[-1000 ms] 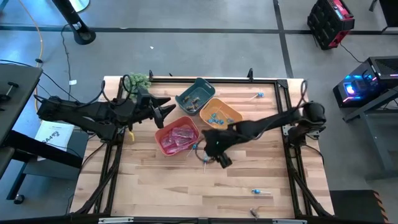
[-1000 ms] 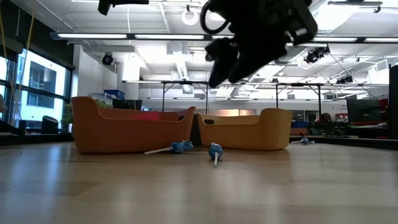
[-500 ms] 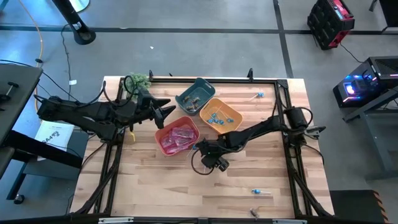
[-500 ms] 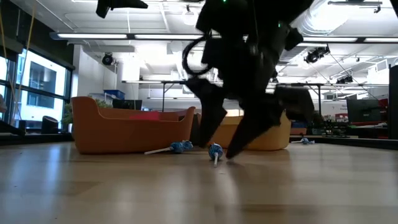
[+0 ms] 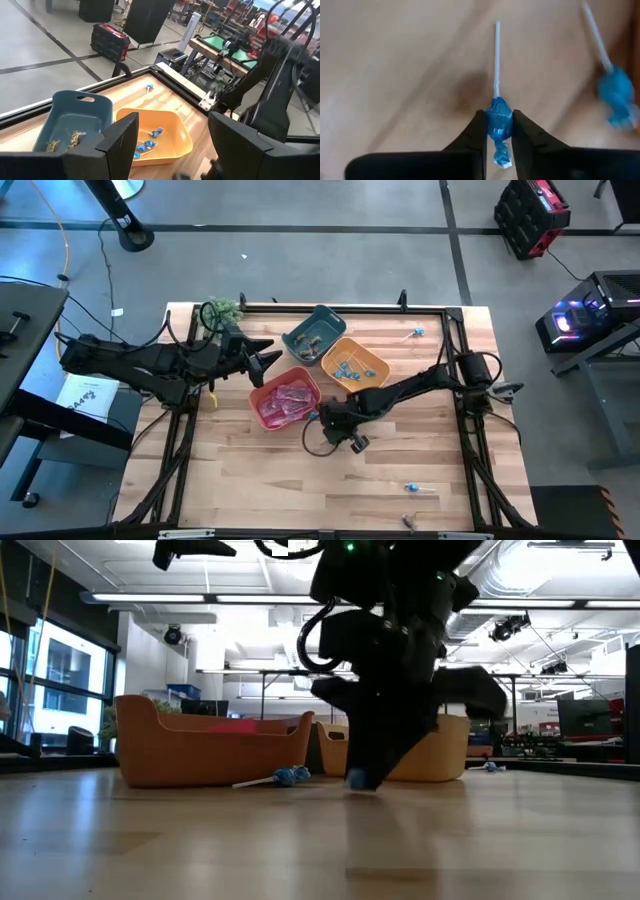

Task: Sort candy
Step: Put the blue candy into the yellow bin

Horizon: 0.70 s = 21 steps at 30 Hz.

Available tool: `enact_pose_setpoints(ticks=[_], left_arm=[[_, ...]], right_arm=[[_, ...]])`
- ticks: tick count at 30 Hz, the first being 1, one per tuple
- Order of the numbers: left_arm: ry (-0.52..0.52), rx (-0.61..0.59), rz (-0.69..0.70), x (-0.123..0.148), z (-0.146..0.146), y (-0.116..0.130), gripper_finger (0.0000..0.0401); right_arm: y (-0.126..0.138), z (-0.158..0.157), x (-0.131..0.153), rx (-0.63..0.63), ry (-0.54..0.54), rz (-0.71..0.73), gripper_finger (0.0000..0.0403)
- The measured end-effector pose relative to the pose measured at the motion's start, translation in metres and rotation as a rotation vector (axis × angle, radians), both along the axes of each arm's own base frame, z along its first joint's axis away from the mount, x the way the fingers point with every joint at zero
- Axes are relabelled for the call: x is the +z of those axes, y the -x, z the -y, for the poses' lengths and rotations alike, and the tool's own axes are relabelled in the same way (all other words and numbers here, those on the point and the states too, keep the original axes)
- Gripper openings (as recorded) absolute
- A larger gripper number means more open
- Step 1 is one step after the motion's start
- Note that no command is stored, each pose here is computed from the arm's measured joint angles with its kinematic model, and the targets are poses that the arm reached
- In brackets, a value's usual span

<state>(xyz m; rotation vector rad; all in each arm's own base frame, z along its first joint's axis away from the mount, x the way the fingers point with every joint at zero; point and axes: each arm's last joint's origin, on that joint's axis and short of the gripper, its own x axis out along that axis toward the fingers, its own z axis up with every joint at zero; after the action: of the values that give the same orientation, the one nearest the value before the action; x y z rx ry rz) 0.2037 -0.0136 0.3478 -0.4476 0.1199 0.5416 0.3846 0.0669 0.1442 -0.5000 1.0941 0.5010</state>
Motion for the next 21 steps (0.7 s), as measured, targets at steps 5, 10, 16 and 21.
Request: enact_pose_setpoints(ticks=[5,10,16,21], left_arm=[[-0.007,0.003,-0.037,-0.003,0.000,0.001,0.0234],[-0.007,0.003,-0.039,-0.003,0.000,0.001,0.0234],[-0.007,0.004,-0.038,-0.003,0.000,0.001,0.0234],[-0.007,0.004,-0.038,-0.003,0.000,0.001,0.0234]], right_arm=[[0.006,0.013,0.052,-0.062,-0.016,0.083,0.0045],[0.030,0.038,0.102,-0.201,-0.009,0.139,0.0040],[0.055,0.076,0.130,-0.460,-0.011,0.188,0.0079],[0.063,0.102,0.112,-0.657,-0.006,0.133,0.0130]])
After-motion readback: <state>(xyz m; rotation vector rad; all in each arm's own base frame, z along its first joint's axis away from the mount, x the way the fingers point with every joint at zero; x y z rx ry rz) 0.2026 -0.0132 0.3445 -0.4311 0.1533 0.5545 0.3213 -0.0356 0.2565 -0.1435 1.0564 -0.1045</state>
